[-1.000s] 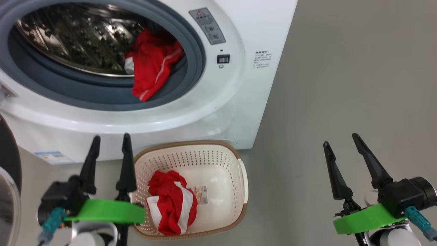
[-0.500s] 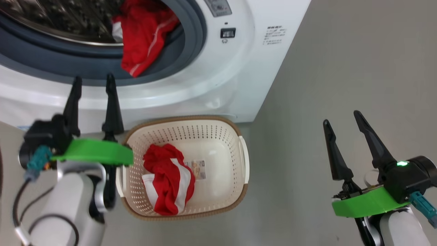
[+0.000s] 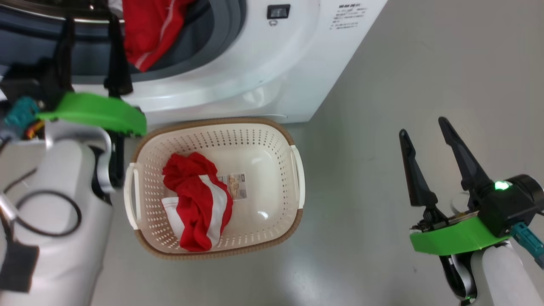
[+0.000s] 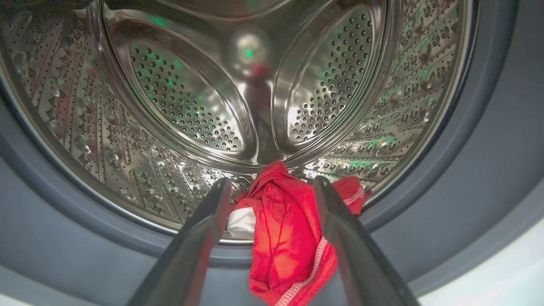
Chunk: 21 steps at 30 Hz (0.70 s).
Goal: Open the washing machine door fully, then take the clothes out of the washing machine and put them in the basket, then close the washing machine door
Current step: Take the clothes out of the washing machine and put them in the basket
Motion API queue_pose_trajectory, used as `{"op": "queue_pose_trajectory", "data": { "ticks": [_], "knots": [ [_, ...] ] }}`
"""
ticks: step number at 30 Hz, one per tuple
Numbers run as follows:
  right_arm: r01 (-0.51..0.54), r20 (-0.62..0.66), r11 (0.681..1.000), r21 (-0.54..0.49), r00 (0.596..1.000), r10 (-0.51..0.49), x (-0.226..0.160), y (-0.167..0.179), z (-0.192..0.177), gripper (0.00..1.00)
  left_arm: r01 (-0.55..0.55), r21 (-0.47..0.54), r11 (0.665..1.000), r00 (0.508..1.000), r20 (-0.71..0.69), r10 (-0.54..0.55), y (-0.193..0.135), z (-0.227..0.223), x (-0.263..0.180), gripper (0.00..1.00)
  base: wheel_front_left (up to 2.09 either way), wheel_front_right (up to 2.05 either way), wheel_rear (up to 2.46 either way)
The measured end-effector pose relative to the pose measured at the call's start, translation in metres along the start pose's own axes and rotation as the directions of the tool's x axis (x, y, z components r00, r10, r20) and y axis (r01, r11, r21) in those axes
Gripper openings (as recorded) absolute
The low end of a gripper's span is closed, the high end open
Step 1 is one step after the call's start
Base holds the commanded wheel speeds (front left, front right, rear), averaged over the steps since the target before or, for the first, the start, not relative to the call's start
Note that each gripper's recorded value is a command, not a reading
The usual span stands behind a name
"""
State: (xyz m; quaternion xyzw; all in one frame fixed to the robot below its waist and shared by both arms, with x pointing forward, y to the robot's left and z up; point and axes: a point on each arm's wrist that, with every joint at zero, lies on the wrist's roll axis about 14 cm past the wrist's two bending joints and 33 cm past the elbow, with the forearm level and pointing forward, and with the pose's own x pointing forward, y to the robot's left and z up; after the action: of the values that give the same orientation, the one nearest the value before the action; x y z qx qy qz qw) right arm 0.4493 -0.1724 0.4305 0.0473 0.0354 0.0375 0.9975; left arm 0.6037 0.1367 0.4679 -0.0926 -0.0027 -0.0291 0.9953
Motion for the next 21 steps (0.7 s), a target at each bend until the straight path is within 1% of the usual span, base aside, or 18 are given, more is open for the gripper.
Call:
{"op": "queue_pose_trajectory", "data": {
  "ticks": [6,9,12,14,16,19,21],
  "knots": [
    [0.001,-0.01,1.0,0.002,1.0,-0.001,0.009,-0.002,-0.007,1.0,0.003,-0.004,1.0,1.0,-0.013,-0.003,0.0,-0.007,0.027,1.0,0.0,0.0,0.0],
    [0.003,-0.017,1.0,0.0,1.0,-0.003,0.011,-0.004,-0.011,1.0,0.002,-0.074,0.997,1.0,-0.029,-0.004,0.0,-0.012,0.039,1.0,0.0,0.0,0.0],
    [0.007,-0.024,1.0,-0.003,1.0,-0.007,0.014,-0.006,-0.015,1.0,0.001,-0.162,0.987,0.998,-0.067,-0.012,-0.001,-0.021,0.05,1.0,0.0,0.0,0.0],
    [0.009,-0.032,1.0,-0.004,0.999,-0.009,0.014,-0.007,-0.019,1.0,0.013,-0.227,0.974,0.992,-0.119,-0.041,-0.007,-0.03,0.055,1.0,0.0,0.0,0.0],
    [0.01,-0.037,1.0,-0.004,0.999,-0.01,0.014,-0.008,-0.02,1.0,0.027,-0.271,0.962,0.98,-0.183,-0.079,-0.016,-0.041,0.057,1.0,0.0,0.0,0.0],
    [0.008,-0.039,1.0,-0.004,0.999,-0.008,0.014,-0.007,-0.021,1.0,0.032,-0.295,0.955,0.954,-0.274,-0.117,-0.023,-0.055,0.057,1.0,0.0,0.0,0.0],
    [0.005,-0.039,1.0,-0.003,0.999,-0.006,0.014,-0.006,-0.021,1.0,0.041,-0.291,0.956,0.939,-0.315,-0.136,-0.026,-0.06,0.057,1.0,0.0,0.0,0.0]
  ]
}}
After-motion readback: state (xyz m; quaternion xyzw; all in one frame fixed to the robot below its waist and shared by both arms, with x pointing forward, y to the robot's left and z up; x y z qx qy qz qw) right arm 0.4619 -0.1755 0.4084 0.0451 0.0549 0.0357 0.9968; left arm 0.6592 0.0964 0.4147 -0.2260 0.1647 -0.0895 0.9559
